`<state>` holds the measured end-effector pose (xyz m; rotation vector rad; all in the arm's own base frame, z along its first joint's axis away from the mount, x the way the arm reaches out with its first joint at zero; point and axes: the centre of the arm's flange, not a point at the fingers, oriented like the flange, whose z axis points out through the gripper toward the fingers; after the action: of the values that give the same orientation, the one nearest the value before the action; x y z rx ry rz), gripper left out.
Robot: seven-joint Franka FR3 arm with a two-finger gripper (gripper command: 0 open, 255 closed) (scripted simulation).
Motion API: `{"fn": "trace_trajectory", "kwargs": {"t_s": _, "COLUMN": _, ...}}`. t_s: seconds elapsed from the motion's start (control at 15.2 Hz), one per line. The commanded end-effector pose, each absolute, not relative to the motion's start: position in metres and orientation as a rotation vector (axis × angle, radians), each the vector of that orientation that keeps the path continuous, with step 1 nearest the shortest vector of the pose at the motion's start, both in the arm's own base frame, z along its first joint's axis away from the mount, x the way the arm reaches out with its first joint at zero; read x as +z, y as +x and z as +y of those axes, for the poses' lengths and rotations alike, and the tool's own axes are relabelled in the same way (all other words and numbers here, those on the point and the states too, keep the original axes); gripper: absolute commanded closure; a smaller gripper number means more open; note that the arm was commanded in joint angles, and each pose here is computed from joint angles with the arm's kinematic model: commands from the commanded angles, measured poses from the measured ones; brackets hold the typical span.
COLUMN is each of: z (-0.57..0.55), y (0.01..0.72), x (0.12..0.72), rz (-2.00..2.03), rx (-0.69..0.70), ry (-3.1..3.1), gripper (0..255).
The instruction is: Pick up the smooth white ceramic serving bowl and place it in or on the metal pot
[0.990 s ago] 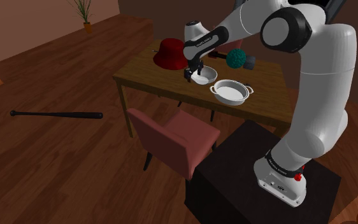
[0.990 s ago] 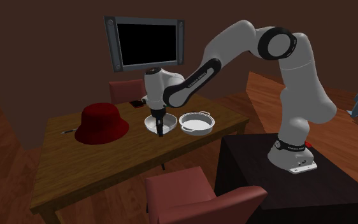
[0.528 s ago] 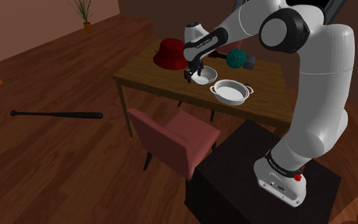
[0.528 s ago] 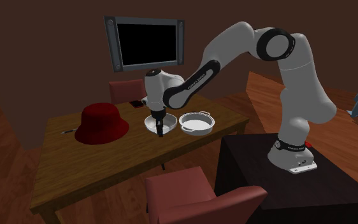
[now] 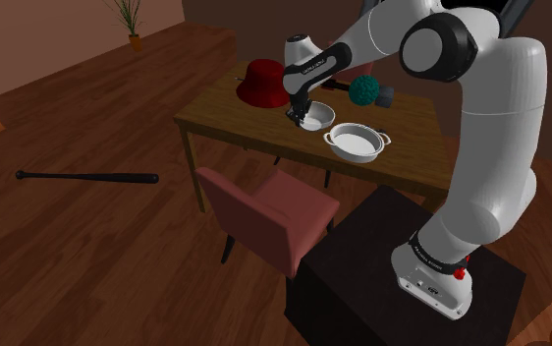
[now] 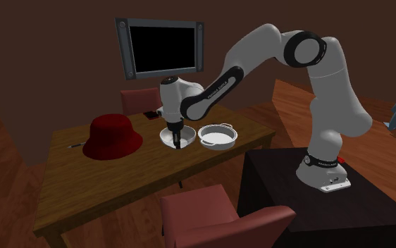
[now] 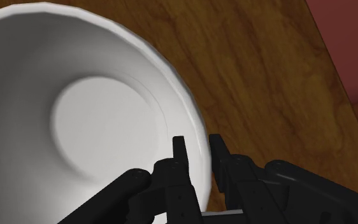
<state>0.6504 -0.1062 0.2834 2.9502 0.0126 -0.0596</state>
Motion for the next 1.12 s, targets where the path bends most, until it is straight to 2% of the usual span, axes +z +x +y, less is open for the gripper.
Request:
{"fn": "trace_trajectory", "kwargs": {"t_s": 0.0, "z": -0.106, "y": 0.650, "x": 0.283, "rz": 0.013, "rx": -0.061, "ry": 2.950, "gripper": 255}}
{"fn": "trace_trajectory", "kwargs": {"t_s": 1.06, "z": -0.106, "y": 0.650, "x": 0.357, "rz": 0.013, "rx": -0.060, "ry": 2.950, "gripper": 255}}
